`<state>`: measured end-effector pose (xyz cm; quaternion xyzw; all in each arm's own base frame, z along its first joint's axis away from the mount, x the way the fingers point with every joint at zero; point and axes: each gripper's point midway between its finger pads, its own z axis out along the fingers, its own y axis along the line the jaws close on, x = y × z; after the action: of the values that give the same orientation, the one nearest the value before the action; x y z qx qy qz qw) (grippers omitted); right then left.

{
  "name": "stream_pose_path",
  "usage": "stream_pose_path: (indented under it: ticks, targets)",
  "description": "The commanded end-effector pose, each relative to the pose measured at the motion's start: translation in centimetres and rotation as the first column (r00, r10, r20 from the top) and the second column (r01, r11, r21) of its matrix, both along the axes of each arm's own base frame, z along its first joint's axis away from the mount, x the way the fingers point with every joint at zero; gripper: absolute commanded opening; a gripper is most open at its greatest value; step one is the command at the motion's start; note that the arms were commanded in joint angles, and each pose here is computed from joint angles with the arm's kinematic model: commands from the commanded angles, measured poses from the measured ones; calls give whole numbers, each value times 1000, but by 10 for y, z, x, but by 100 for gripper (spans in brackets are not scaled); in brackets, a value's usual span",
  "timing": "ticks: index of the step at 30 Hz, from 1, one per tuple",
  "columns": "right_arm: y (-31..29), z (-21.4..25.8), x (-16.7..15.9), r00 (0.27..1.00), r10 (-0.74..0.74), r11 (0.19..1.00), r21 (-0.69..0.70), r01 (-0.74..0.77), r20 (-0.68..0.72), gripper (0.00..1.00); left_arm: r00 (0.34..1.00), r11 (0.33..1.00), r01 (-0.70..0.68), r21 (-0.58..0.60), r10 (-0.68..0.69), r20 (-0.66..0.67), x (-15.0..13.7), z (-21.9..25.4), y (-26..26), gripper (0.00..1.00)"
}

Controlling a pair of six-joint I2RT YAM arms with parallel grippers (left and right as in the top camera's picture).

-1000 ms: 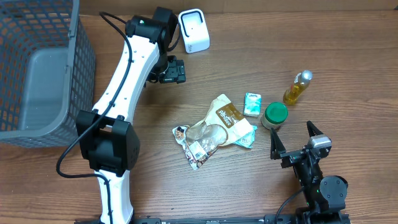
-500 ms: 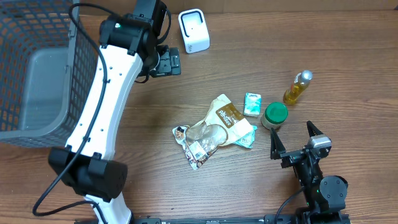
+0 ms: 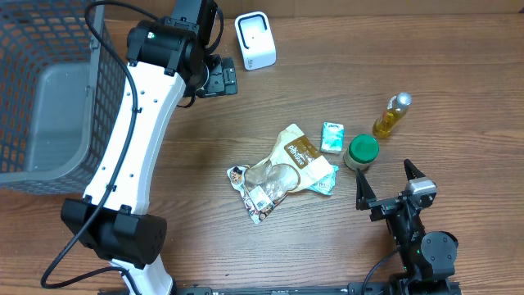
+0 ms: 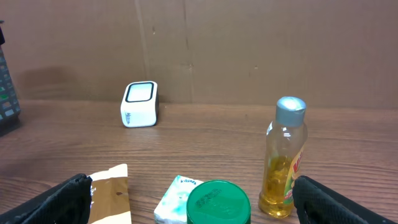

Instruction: Scan the item barcode

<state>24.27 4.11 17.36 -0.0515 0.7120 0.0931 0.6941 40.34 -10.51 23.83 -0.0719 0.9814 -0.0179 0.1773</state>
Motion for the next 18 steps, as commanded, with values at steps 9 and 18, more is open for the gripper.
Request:
stream_pose_path:
  ticks: [9,18]
  targets:
    - [-1,-2,0,1000,-4,1000,-5,4,6,100,998,999,-19,44,16,55,-2,19,13,100]
    - [-1,-2,0,1000,-4,1000,-4,4,5,100,999,996,-15,86,18,-34,-24,12,22,100]
